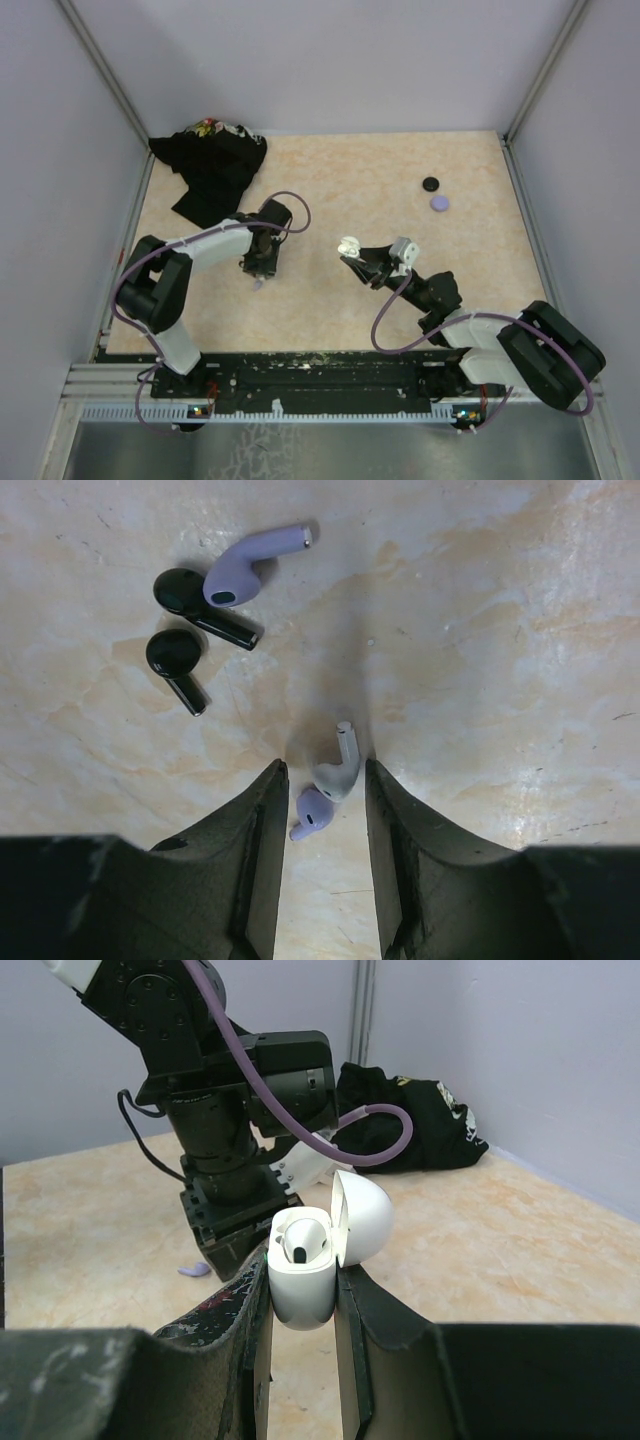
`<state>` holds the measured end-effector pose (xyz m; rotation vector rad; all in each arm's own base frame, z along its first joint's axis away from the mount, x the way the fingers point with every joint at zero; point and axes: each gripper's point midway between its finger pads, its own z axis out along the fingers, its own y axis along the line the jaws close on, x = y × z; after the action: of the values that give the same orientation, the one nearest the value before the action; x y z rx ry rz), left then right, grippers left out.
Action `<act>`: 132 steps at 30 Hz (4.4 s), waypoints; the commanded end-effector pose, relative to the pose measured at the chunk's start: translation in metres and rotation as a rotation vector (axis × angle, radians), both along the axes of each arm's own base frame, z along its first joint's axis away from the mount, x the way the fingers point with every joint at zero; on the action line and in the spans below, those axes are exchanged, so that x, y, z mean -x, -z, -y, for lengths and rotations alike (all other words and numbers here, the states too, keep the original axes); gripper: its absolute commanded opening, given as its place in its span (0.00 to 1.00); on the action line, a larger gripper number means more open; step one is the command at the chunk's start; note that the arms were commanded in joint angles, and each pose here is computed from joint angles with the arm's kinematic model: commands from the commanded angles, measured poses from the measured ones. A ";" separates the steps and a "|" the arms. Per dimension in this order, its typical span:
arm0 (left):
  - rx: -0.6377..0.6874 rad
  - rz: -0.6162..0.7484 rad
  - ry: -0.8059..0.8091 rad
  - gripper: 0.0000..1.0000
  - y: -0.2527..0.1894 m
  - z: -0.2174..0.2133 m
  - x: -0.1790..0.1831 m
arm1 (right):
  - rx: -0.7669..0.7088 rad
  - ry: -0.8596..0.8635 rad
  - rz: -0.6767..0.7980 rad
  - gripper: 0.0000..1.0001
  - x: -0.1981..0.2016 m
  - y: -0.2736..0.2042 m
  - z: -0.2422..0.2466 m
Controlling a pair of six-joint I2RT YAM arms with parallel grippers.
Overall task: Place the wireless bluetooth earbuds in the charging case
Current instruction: Adjust the earbud at the center of the board, then pick up the earbud from the center of the board.
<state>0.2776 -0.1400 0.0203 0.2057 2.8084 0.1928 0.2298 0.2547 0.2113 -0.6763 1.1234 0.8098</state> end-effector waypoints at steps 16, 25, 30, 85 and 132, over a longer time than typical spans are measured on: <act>0.118 -0.025 0.136 0.42 0.007 0.036 -0.017 | -0.055 -0.016 0.061 0.00 0.004 -0.026 -0.001; 0.220 -0.057 0.218 0.41 0.004 0.059 -0.012 | -0.057 -0.015 0.064 0.00 0.004 -0.026 0.000; 0.239 -0.083 0.219 0.40 0.006 0.060 -0.002 | -0.055 -0.010 0.065 0.00 0.004 -0.027 0.000; 0.093 -0.008 -0.017 0.32 0.002 0.024 -0.006 | -0.053 -0.011 0.066 0.00 0.004 -0.027 0.000; 0.351 0.655 0.344 0.14 -0.184 0.089 -0.036 | -0.011 0.052 0.105 0.00 -0.014 -0.044 -0.008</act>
<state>0.3089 -0.2155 0.1633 0.3771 2.2579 -0.2363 0.2409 0.2602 0.2219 -0.6869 1.1330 0.7684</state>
